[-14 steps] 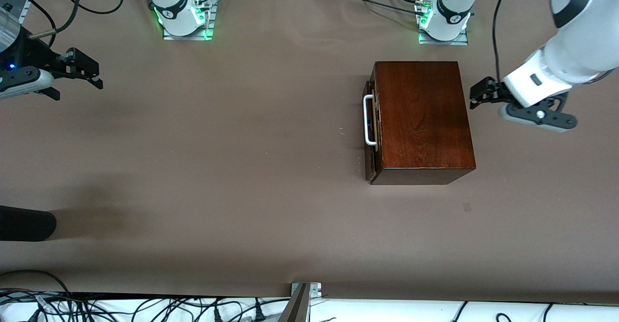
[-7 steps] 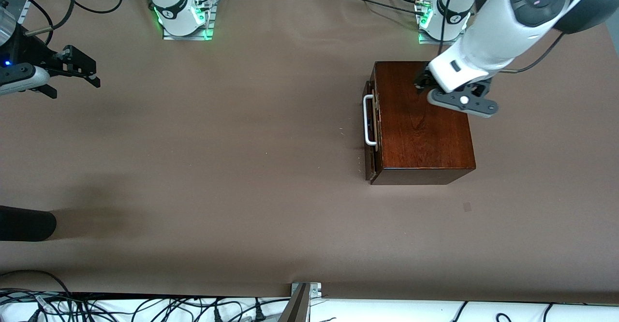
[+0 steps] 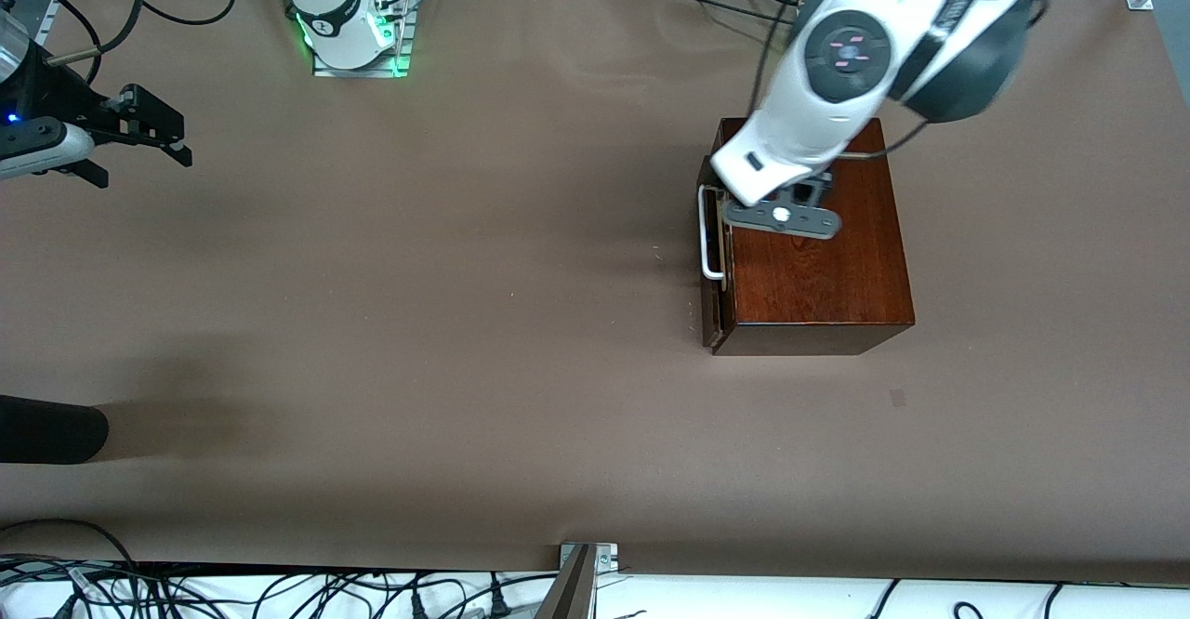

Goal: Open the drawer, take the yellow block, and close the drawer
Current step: 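Hook the left gripper on the white handle and pull the drawer open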

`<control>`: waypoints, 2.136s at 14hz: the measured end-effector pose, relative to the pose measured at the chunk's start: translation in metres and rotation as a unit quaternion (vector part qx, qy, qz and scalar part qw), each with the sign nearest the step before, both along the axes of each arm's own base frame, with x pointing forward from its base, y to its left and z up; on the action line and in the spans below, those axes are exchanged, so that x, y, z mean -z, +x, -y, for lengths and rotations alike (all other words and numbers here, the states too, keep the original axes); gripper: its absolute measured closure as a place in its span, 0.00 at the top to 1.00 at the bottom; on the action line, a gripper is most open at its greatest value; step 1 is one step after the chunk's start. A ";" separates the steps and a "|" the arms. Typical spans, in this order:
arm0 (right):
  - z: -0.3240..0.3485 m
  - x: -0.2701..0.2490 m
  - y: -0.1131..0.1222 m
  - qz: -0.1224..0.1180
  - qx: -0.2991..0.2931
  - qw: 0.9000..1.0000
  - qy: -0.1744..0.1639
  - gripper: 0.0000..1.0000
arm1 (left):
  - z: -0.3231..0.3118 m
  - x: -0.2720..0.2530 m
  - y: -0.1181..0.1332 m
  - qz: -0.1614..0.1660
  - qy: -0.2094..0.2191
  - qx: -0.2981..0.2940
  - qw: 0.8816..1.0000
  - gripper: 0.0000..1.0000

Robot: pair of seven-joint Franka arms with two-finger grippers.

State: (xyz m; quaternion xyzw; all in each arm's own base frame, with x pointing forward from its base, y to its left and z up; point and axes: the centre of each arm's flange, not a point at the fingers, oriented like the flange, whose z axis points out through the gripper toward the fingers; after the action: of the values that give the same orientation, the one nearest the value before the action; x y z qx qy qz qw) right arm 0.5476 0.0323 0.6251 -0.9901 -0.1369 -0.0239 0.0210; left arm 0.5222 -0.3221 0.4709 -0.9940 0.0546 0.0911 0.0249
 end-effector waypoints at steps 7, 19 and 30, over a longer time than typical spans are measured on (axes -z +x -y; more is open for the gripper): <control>-0.001 0.000 0.000 0.002 0.000 1.000 0.002 1.00 | 0.091 0.082 -0.039 0.043 0.101 -0.030 0.994 1.00; 0.003 0.000 0.000 0.000 0.003 1.000 0.002 1.00 | 0.117 0.182 -0.056 0.120 0.151 -0.020 0.981 1.00; 0.007 0.003 -0.003 -0.017 0.006 1.000 0.002 1.00 | 0.122 0.193 -0.062 0.167 0.171 -0.005 0.971 1.00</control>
State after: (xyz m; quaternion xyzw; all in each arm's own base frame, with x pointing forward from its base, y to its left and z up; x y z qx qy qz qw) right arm 0.5443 0.0255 0.6220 -0.9911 -0.1306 -0.0071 0.0250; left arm 0.4604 -0.4442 0.2778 -0.9765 0.0278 -0.0679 0.2028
